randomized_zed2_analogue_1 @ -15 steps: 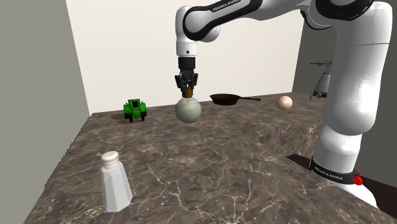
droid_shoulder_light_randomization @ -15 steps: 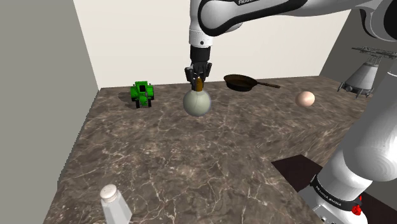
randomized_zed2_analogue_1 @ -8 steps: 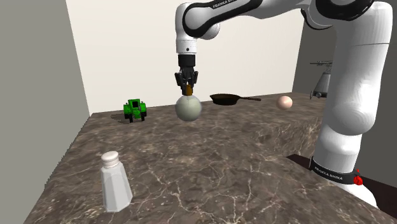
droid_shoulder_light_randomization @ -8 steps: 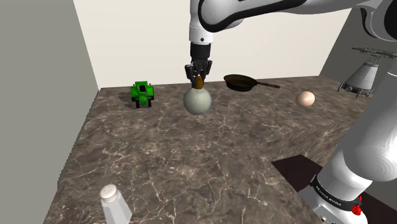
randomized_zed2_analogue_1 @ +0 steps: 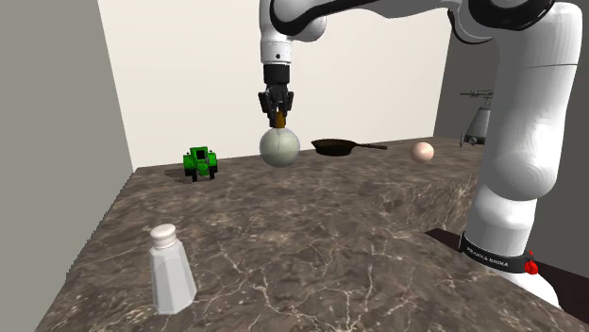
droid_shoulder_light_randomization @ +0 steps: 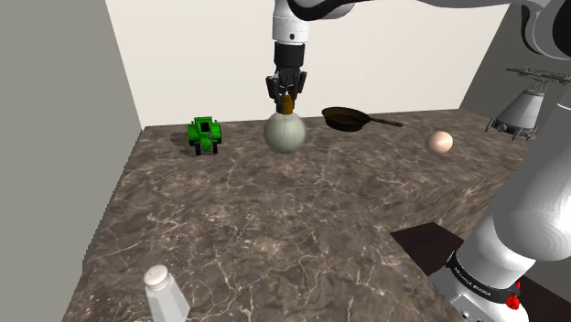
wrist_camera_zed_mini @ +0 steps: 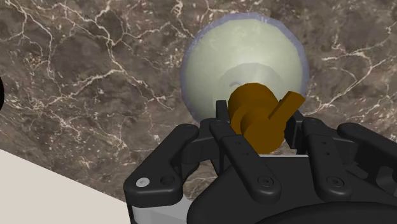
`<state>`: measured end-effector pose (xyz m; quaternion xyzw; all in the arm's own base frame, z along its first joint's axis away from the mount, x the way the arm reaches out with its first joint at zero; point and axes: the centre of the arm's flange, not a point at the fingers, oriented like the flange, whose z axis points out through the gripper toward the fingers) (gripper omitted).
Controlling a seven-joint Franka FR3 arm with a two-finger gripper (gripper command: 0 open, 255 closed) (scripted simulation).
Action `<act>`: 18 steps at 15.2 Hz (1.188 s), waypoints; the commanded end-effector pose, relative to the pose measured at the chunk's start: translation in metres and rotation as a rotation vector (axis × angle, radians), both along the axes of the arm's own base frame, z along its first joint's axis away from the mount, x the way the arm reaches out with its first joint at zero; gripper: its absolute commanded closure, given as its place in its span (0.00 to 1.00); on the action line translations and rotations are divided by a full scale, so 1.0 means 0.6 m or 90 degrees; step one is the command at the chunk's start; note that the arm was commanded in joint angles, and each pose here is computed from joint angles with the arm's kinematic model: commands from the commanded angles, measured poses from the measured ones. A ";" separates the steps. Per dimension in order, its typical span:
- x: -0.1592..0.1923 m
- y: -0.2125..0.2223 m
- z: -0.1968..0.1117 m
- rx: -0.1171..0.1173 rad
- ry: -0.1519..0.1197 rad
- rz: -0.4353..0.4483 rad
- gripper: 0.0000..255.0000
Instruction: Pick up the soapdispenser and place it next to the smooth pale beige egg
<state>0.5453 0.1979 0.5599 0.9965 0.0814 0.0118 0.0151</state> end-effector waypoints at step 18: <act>0.000 -0.001 0.168 0.000 0.000 0.000 1.00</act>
